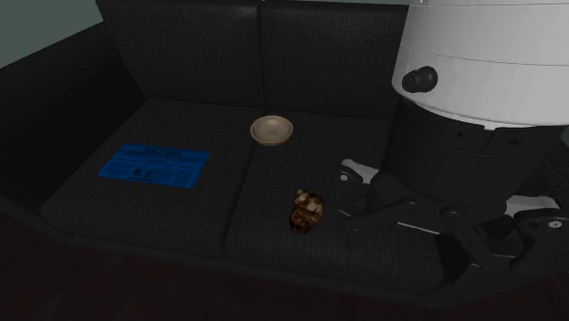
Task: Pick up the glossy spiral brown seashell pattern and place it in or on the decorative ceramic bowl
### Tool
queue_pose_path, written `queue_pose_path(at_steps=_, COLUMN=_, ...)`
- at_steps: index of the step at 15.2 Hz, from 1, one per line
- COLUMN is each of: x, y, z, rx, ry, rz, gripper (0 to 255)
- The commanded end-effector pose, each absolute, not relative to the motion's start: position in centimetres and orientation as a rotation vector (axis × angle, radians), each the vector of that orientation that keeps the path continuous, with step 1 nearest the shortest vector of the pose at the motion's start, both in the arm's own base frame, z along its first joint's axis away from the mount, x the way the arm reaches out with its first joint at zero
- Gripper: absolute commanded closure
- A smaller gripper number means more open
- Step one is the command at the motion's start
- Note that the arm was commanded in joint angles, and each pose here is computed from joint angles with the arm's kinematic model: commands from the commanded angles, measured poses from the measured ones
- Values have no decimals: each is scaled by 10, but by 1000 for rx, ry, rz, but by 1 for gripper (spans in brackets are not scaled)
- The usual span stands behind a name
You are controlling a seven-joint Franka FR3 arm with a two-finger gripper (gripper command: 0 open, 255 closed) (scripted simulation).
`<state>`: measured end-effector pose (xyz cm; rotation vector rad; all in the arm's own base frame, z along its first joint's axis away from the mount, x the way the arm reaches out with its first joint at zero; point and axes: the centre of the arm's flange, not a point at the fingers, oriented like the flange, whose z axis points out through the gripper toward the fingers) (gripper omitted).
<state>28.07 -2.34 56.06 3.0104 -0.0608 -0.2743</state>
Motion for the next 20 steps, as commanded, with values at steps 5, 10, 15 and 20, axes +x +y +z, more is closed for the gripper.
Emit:
queue_pose_path(at_steps=5, x=301, y=-37, z=515, rx=3118, ry=-71, rz=-249, gripper=0)
queue_pose_path(at_steps=10, x=327, y=-48, z=458, rx=3252, ry=-84, rz=-214, gripper=0)
queue_pose_path(at_steps=15, x=356, y=-52, z=400, rx=3386, ry=-98, rz=-175, gripper=0)
queue_pose_path(at_steps=20, x=386, y=-49, z=343, rx=3519, ry=-112, rz=-131, gripper=0)
